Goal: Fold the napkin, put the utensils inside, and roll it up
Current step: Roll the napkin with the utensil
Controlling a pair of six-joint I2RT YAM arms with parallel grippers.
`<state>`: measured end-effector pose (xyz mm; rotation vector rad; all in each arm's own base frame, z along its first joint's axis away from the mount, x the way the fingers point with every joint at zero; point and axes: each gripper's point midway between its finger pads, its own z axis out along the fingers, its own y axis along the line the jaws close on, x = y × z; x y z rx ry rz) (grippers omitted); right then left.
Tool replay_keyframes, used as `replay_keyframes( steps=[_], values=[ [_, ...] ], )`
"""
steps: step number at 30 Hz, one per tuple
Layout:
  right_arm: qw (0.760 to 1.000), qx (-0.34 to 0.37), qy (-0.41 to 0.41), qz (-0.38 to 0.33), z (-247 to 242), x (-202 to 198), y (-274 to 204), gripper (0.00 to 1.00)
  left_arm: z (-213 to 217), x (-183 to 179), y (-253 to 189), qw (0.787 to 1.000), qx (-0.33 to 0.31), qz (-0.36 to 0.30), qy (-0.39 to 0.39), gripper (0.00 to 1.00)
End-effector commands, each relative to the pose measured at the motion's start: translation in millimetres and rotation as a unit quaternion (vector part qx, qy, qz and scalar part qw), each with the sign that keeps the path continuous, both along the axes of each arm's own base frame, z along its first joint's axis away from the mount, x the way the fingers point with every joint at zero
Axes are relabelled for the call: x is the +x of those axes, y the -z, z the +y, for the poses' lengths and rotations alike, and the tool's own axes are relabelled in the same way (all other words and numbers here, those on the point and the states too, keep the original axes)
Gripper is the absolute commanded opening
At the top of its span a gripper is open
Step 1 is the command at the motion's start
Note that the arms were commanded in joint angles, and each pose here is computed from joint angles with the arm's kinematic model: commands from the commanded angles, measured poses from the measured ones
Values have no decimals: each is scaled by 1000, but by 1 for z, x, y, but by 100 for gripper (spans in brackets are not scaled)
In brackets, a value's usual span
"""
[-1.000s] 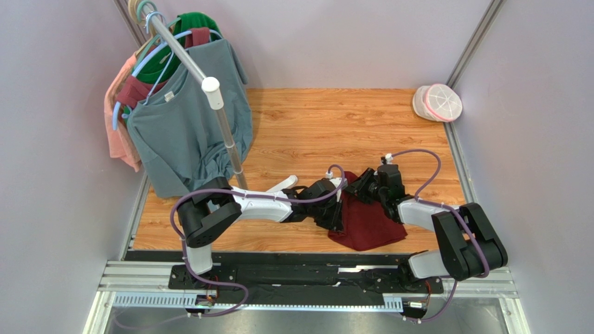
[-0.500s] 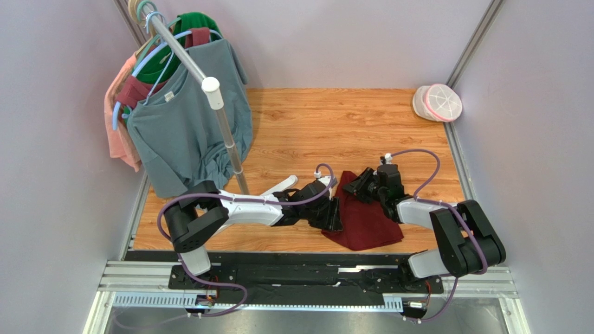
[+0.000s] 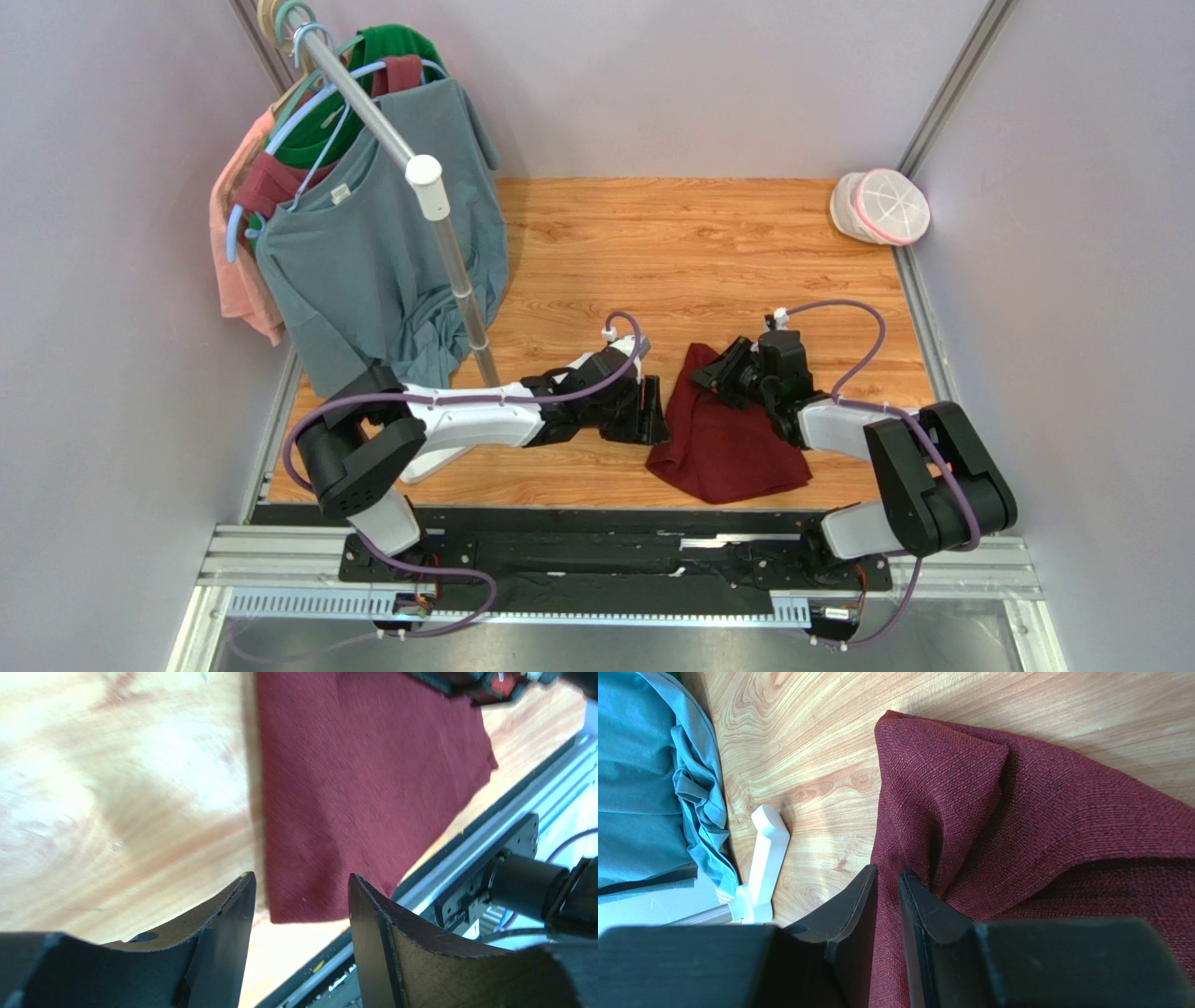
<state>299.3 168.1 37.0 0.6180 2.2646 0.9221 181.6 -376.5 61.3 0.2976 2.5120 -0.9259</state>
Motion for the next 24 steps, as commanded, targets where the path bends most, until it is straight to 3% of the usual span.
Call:
replay_keyframes(
  steps=[1, 7, 19, 24],
  values=[
    [992, -83, 24, 95, -31, -35, 57, 27, -10, 2, -1, 1000, -28, -1, 15, 62],
    [992, -82, 24, 98, -31, -35, 58, 26, -25, -4, 4, 997, -73, 25, 23, 64],
    [993, -76, 22, 93, -29, -33, 55, 27, -26, -7, 37, 996, -60, 66, 4, 61],
    [992, -77, 20, 94, -29, -35, 56, 27, -28, -9, 45, 995, -60, 77, 3, 49]
  ],
)
